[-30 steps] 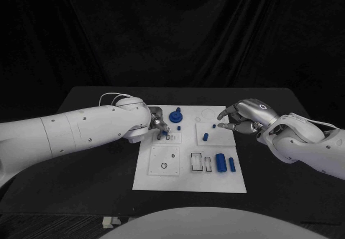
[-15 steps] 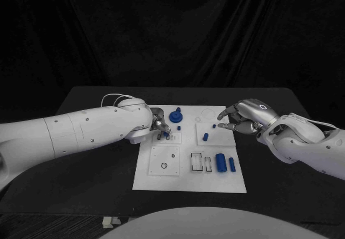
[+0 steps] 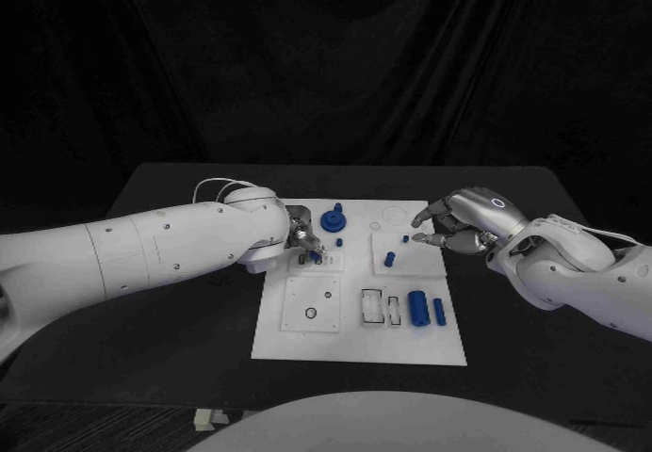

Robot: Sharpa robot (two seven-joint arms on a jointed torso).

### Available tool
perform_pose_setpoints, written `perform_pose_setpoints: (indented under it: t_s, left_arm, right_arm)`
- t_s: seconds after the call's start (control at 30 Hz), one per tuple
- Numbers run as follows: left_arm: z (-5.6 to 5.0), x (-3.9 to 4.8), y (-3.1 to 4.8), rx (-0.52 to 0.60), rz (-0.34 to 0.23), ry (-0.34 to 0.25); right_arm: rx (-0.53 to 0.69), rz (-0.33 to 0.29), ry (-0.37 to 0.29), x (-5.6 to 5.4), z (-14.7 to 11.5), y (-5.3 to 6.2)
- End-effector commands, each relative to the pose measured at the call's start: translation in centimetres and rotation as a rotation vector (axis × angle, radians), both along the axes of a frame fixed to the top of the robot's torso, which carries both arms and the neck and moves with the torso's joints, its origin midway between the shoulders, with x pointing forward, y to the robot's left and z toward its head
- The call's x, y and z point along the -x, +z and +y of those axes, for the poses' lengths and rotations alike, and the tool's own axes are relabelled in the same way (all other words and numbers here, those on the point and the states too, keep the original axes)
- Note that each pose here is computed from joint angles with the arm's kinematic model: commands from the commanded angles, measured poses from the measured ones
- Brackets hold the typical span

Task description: Assemble the parts on the task board

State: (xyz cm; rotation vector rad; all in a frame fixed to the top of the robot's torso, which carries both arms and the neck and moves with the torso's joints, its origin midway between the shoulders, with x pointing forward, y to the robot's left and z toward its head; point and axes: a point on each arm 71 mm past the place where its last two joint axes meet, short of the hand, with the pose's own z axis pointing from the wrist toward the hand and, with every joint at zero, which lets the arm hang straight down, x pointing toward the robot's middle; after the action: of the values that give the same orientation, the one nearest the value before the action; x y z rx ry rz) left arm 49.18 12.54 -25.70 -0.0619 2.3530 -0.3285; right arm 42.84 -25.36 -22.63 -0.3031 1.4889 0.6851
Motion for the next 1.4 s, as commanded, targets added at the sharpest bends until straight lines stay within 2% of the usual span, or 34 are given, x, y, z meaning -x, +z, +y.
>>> perform_pose_setpoints:
  t_s: [0.03,0.57,1.4]
  left_arm:
    - [-0.13,0.37,-0.36,-0.003,0.019,-0.018]
    - [0.1,0.51,-0.52,-0.004,0.024,-0.016]
    - [-0.16,0.72,-1.0,0.004,0.028,-0.018]
  right_arm:
    - [0.006,0.008,-0.012,0.02,-0.09,-0.2]
    - [0.008,0.013,-0.014,0.06,-0.12,-0.38]
    - [0.012,0.02,-0.018,0.04,-0.18,-0.5]
